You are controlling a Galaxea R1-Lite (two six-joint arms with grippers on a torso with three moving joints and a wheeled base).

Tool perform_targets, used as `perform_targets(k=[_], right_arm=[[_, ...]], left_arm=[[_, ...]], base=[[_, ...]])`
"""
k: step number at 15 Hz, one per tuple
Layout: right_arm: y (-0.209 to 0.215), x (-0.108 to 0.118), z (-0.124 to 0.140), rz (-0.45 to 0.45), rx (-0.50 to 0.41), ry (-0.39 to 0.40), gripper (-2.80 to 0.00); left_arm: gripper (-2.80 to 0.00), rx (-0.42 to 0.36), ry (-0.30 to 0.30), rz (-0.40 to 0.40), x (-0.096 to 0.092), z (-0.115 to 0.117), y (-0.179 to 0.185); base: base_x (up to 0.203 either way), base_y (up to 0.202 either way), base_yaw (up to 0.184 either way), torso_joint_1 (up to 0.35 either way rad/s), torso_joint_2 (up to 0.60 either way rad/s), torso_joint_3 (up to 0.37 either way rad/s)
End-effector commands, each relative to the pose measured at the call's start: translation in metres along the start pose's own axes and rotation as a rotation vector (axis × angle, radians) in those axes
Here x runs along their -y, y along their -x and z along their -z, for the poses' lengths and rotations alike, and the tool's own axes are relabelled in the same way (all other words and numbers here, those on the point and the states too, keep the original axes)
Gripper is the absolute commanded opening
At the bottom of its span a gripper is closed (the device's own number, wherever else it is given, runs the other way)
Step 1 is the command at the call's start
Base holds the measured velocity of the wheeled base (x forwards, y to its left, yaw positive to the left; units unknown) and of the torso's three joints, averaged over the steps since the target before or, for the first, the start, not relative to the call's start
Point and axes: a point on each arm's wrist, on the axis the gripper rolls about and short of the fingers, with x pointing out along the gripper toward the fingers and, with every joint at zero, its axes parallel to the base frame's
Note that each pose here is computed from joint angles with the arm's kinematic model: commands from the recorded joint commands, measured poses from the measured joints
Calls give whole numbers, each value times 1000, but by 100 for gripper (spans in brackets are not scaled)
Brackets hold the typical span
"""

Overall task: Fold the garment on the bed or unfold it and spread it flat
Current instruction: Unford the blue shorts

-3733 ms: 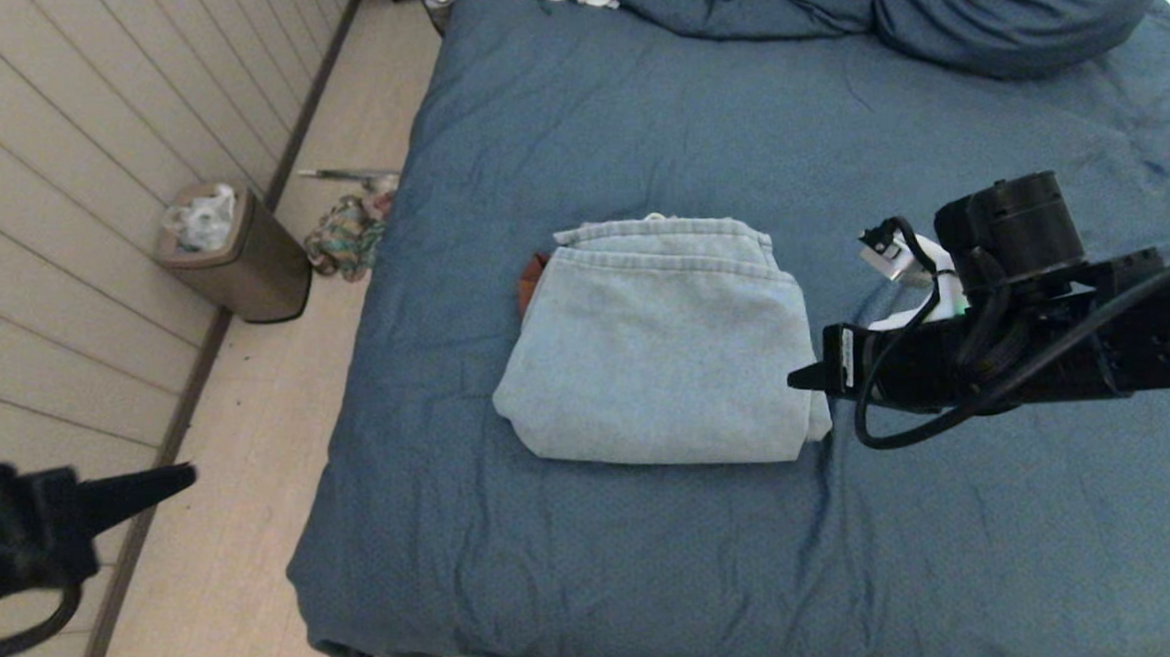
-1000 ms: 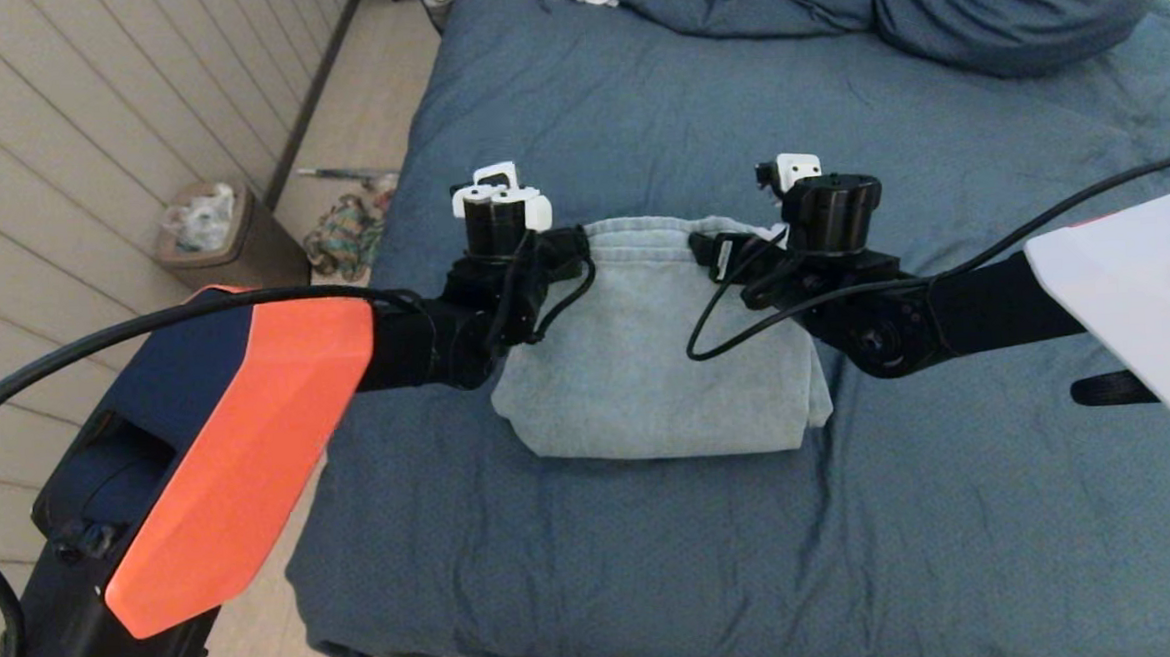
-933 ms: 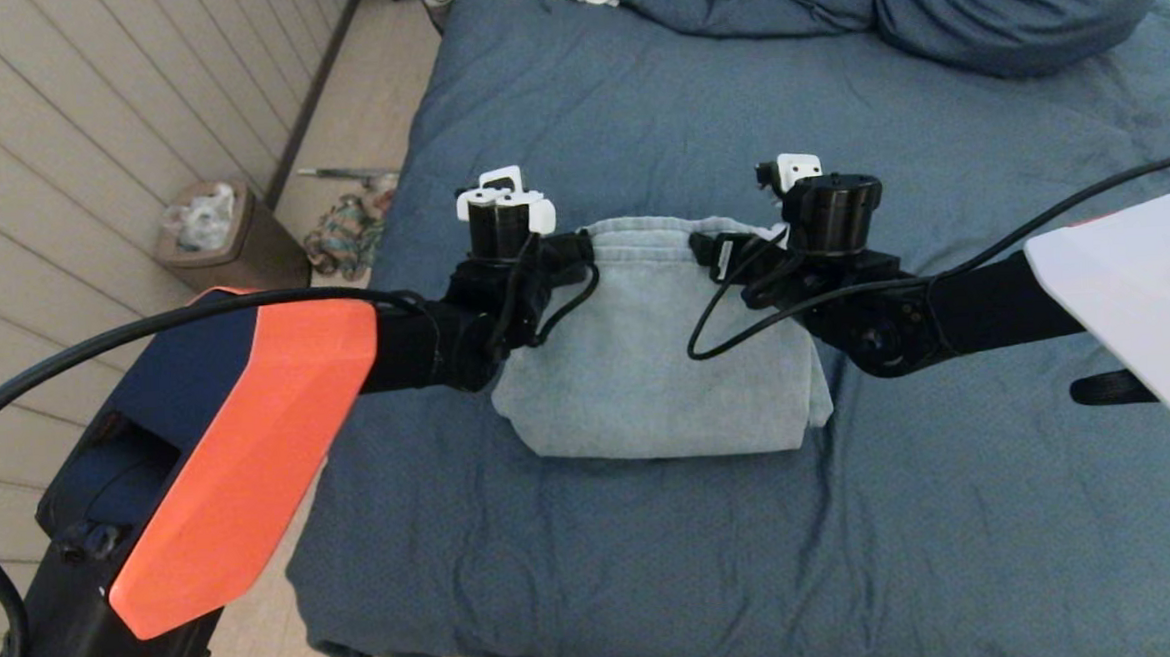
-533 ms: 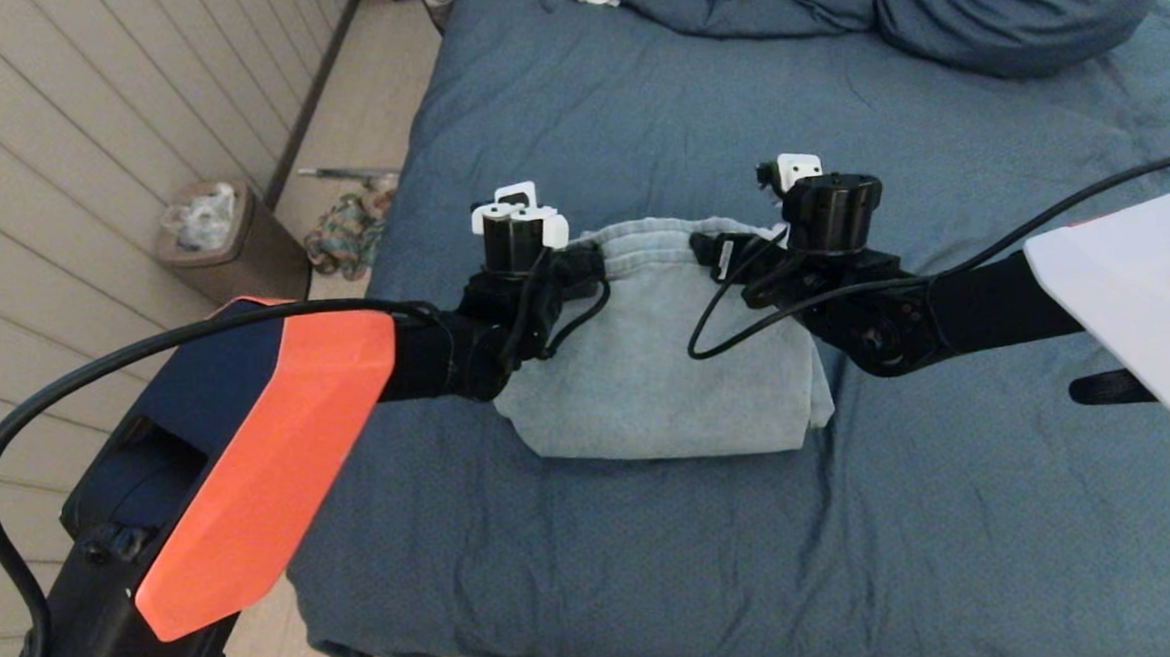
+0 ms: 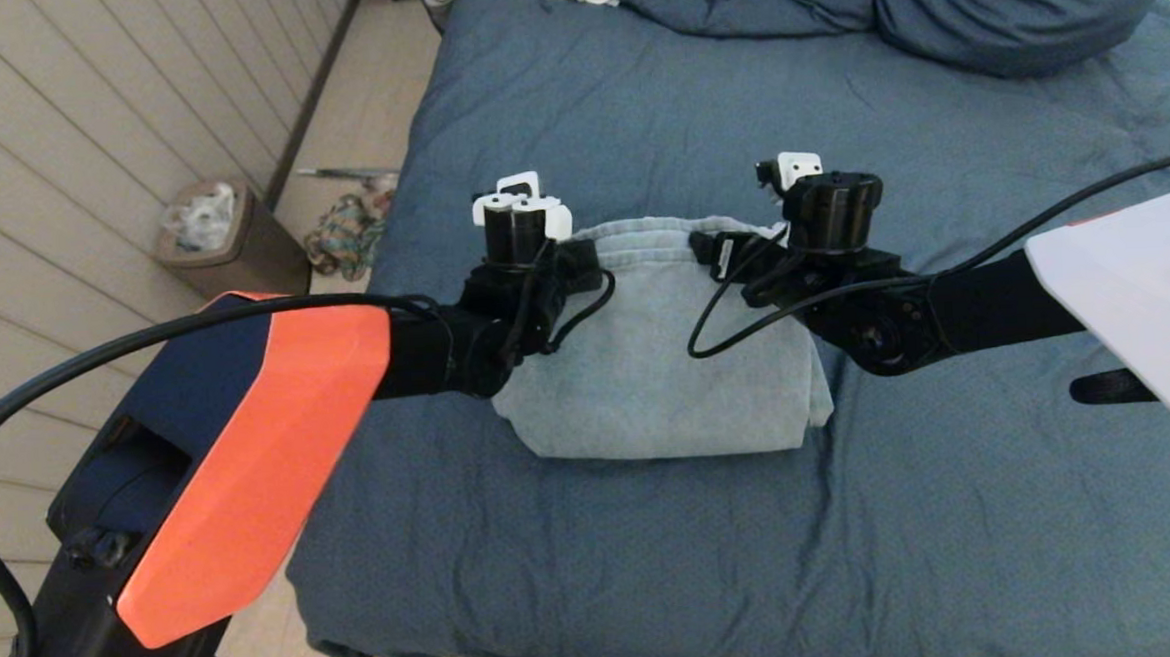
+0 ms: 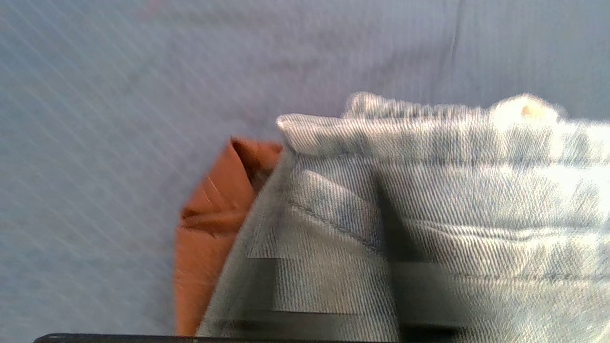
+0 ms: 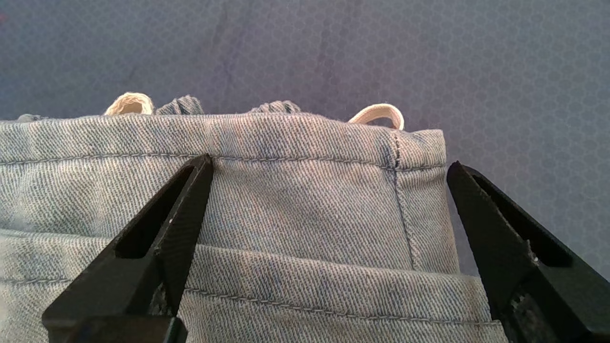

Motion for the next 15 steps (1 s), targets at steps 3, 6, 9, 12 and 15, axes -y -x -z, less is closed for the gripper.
perform_targets(k=[3,6,9,12,15], right_arm=[[3,0,-4,-1,8,-3,0],[6,0,-8,-1,14,-4,0],[6,0,-5,0,2,-1,0],[6,0,-5,4,-27,6,0],[7,0,-4,3,-28,7,0]], left_arm=[[-280,34,23,3,3,-18,8],[-280,27,25,8,5,-20,14],[-280,-7,9,4,5,-6,10],[-280,-27,-4,-9,5,-3,10],[0,-10,-5,-32,5,-5,7]], base=[[0,0,0,0,0,0],[0,0,0,0,0,0],[0,0,0,0,0,0],[0,0,0,0,0,0],[0,0,0,0,0,0]])
